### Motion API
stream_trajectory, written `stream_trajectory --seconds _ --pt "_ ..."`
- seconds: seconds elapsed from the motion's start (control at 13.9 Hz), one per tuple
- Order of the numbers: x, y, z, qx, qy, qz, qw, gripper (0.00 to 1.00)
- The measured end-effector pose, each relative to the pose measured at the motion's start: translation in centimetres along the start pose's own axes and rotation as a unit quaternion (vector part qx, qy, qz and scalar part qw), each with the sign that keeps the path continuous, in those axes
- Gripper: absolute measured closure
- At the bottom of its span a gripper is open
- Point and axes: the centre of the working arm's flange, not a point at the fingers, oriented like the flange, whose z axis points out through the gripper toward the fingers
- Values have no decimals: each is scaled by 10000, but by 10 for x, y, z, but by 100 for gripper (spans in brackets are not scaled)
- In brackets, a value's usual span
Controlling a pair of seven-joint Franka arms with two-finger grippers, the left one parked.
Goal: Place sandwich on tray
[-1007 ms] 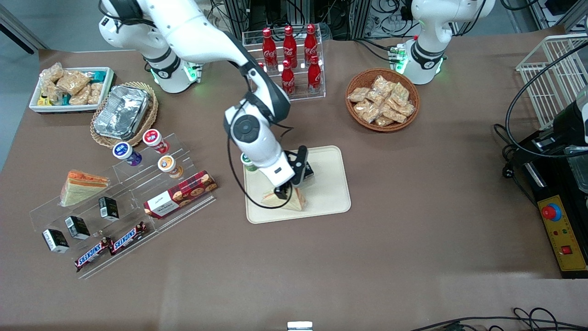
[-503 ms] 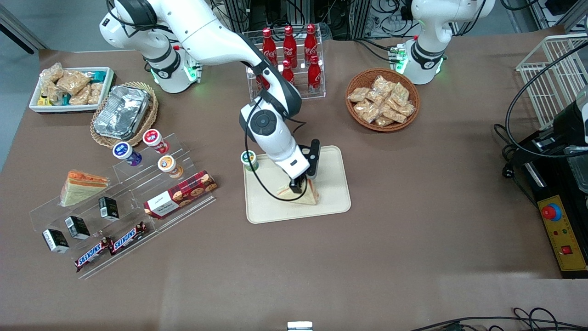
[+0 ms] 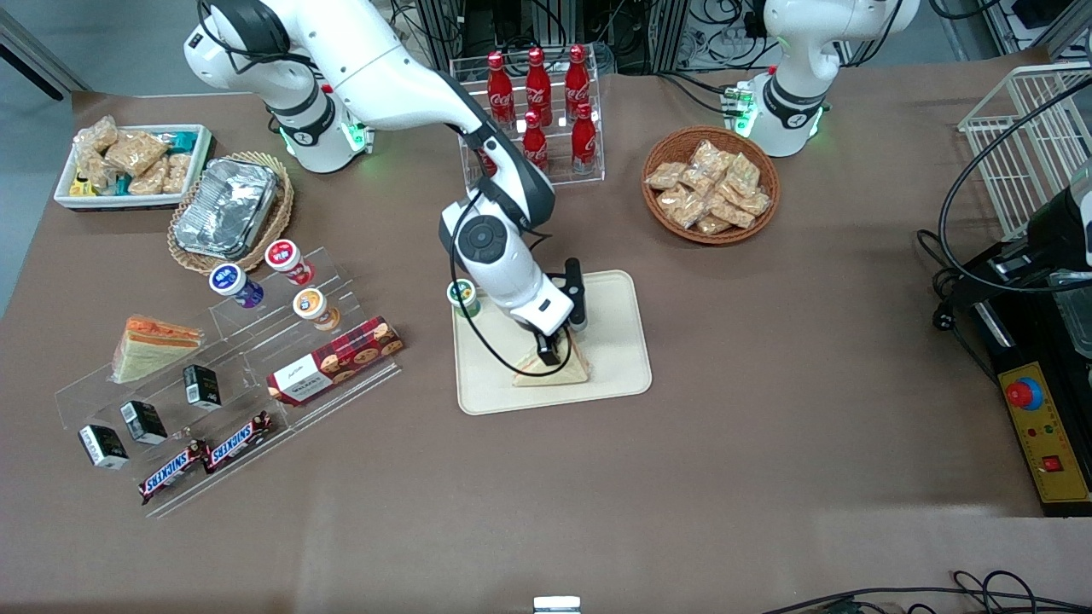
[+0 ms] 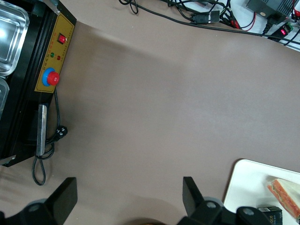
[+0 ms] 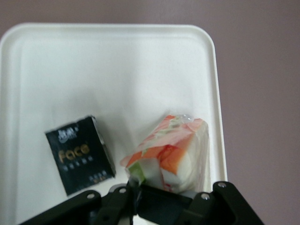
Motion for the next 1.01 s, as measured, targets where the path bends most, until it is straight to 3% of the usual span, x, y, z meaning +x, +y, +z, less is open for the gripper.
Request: stream_trajectory --seconds 0.14,0.29,0.86,1.01 --pt "-5 6 0 -22 -3 -35 10000 94" --pt "-3 7 -3 -46 24 -49 10000 80" --pt "9 27 -48 -295 341 136 9989 2" --pt "9 29 -69 -148 363 472 9981 0"
